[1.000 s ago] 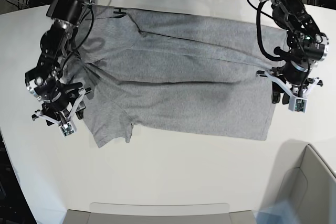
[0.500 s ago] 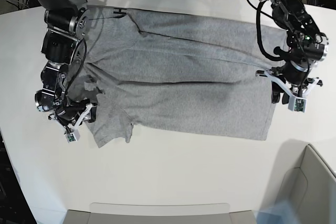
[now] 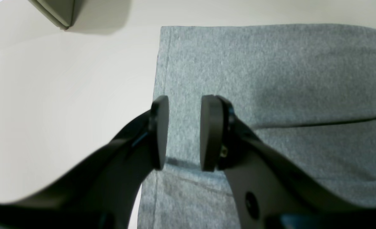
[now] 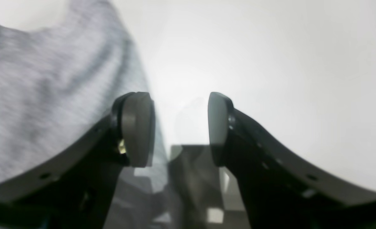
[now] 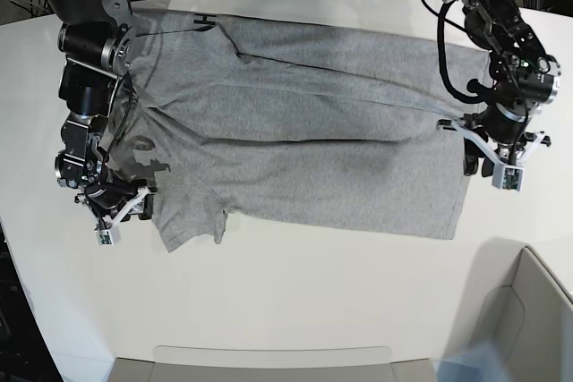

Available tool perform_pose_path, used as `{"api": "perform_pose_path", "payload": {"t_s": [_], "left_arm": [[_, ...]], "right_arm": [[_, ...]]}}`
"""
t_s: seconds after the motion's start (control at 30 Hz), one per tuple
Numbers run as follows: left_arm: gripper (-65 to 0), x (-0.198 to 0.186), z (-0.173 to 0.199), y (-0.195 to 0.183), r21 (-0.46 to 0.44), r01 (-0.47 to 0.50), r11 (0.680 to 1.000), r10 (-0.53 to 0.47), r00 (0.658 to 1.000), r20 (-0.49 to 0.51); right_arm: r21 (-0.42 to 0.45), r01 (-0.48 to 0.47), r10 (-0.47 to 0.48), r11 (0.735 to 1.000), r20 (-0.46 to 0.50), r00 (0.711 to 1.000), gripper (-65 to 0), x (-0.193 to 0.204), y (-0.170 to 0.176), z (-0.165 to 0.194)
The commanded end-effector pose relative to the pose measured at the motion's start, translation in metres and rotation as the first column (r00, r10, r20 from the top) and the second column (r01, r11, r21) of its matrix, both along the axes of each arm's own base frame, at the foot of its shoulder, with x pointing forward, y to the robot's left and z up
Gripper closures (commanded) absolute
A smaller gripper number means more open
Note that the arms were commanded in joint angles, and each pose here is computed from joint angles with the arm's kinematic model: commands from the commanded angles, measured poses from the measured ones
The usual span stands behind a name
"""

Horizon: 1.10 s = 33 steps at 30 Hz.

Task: Fold the T-shirt properly
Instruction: 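Grasp the side edge with the right gripper and fold it inward, then move the left gripper down to the shirt's hem corner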

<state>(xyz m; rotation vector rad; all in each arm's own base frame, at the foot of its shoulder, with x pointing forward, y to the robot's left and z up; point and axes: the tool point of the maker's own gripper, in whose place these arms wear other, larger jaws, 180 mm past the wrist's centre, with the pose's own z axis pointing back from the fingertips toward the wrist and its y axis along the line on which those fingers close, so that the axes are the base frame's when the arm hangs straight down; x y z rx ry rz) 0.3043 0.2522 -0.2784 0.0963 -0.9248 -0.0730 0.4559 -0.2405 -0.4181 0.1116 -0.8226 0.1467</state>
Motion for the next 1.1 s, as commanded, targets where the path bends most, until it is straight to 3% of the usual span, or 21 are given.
{"api": "perform_pose_path", "payload": {"t_s": [0.0,0.17,0.37,0.47,0.57,0.73,0.87,1.07], "left_arm": [[-16.6,0.006,0.013,0.0,0.01,0.005,1.0,-0.006,0.999,0.049],[-16.6,0.007,0.014,0.0,0.01,0.005,1.0,-0.006,0.999,0.051],[-16.7,0.007,0.014,0.0,0.01,0.007,1.0,-0.007,0.999,0.051],[-17.8,0.015,0.022,0.001,0.011,0.006,1.0,-0.007,0.997,0.077],[-21.1,0.024,0.021,0.002,-0.008,0.005,1.0,-0.004,0.997,0.077],[-21.8,0.054,0.013,0.006,-0.054,0.019,0.998,-0.016,0.998,0.056],[-23.1,0.088,-0.008,0.01,-0.048,0.092,0.995,-0.095,0.994,-0.055],[-23.6,0.133,-0.033,0.037,-0.124,0.08,0.989,-0.098,0.985,-0.144]], "right_arm": [[0.003,-0.001,0.001,1.0,0.015,1.0,-29.1,0.011,0.0,0.011],[0.057,-0.004,0.008,0.998,-0.065,0.998,-29.1,0.003,0.013,-0.011],[0.167,-0.138,0.161,0.976,-0.133,0.978,-29.1,-0.017,0.053,-0.028],[0.133,-0.188,0.213,0.973,-0.213,0.954,-29.1,-0.031,0.057,-0.04],[0.143,-0.268,0.296,0.953,-0.238,0.925,-29.1,-0.04,0.072,-0.045],[0.139,-0.267,0.294,0.954,-0.246,0.923,-29.1,-0.043,0.069,-0.047],[0.13,-0.261,0.287,0.957,-0.251,0.925,-29.1,-0.044,0.063,-0.047],[0.122,-0.255,0.278,0.959,-0.254,0.926,-29.1,-0.045,0.056,-0.047]]}}
